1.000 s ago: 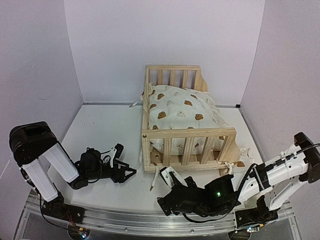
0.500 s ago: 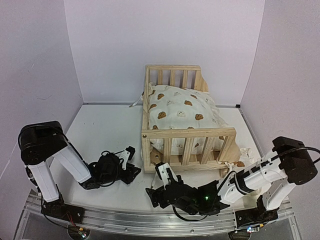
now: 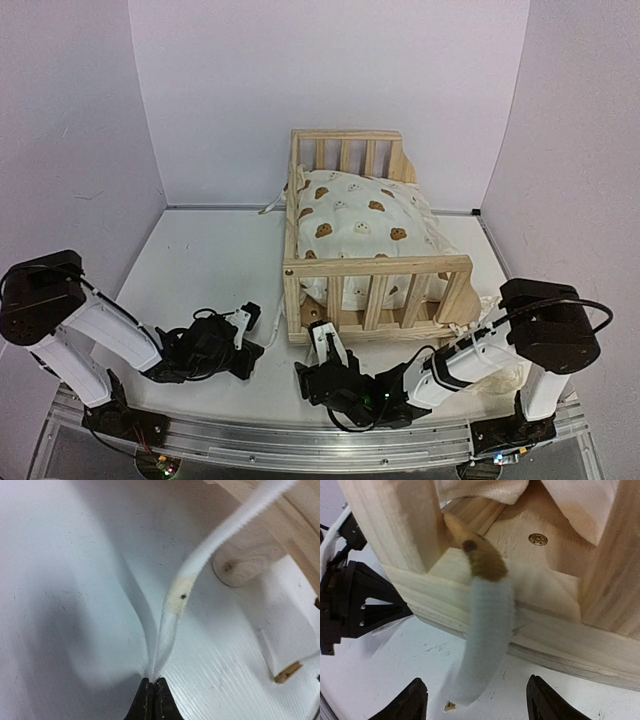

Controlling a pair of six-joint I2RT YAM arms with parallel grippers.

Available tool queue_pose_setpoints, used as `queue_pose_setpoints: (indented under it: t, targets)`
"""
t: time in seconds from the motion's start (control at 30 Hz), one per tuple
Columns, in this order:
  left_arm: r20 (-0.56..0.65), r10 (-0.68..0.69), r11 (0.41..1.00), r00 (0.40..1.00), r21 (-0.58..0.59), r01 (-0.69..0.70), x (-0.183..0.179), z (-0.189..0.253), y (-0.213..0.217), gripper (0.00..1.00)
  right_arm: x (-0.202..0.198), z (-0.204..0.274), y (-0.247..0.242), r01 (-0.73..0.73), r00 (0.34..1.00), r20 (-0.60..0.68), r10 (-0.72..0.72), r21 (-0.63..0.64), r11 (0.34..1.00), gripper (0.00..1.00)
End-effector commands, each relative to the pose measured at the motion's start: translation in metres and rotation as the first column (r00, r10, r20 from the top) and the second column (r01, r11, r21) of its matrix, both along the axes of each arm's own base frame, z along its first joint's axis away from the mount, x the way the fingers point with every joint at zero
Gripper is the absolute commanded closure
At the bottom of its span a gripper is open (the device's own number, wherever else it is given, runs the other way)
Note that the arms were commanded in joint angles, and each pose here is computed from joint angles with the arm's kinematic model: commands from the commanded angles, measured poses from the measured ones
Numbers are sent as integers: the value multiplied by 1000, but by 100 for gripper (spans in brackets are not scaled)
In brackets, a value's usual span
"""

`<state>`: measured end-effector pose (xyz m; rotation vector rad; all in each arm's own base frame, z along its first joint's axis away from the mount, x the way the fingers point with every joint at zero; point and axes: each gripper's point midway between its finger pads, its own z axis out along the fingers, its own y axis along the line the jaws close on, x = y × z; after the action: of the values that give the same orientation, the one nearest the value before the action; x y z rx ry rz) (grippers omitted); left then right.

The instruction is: Set up the pet bed

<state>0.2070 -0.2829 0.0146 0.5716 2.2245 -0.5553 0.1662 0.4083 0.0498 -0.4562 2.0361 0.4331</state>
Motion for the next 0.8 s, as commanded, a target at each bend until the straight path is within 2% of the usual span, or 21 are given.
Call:
queue_pose_setpoints:
  t: [0.0, 0.13, 0.2, 0.27, 0.4, 0.47, 0.53, 0.67, 0.77]
  targets:
    - [-58, -71, 986, 996, -153, 61, -23, 32, -12, 100, 10, 15, 14, 60, 997, 45, -63, 72, 996, 35]
    - [-184, -134, 957, 974, -279, 79, -48, 41, -16, 100, 10, 15, 19, 62, 997, 43, -65, 81, 995, 49]
    - [-244, -149, 945, 958, -321, 65, -58, 41, -15, 100, 6, 14, 22, 29, 999, 33, -32, 72, 997, 69]
    - [-262, -154, 939, 953, -340, 59, -61, 44, -16, 99, 0, 14, 24, -11, 1000, 13, 10, 72, 997, 83]
    - [-268, -54, 949, 962, -314, -34, -48, 50, -6, 53, -15, 19, 28, -100, 994, -24, 103, 93, 991, 100]
    - [-229, -5, 945, 973, -320, -70, -39, 58, -1, 28, -24, 26, 30, -140, 989, -39, 145, 111, 984, 100]
    - [-168, 7, 950, 986, -305, -59, -30, 66, 0, 16, -28, 31, 27, -154, 985, -52, 162, 130, 979, 100]
    - [-5, -34, 982, 999, -186, 33, -8, 71, -11, 13, -31, 35, 19, -154, 984, -63, 166, 162, 975, 100]
    - [36, -52, 994, 998, -96, 55, 8, 61, -23, 13, -32, 41, 18, -164, 983, -53, 175, 174, 971, 100]
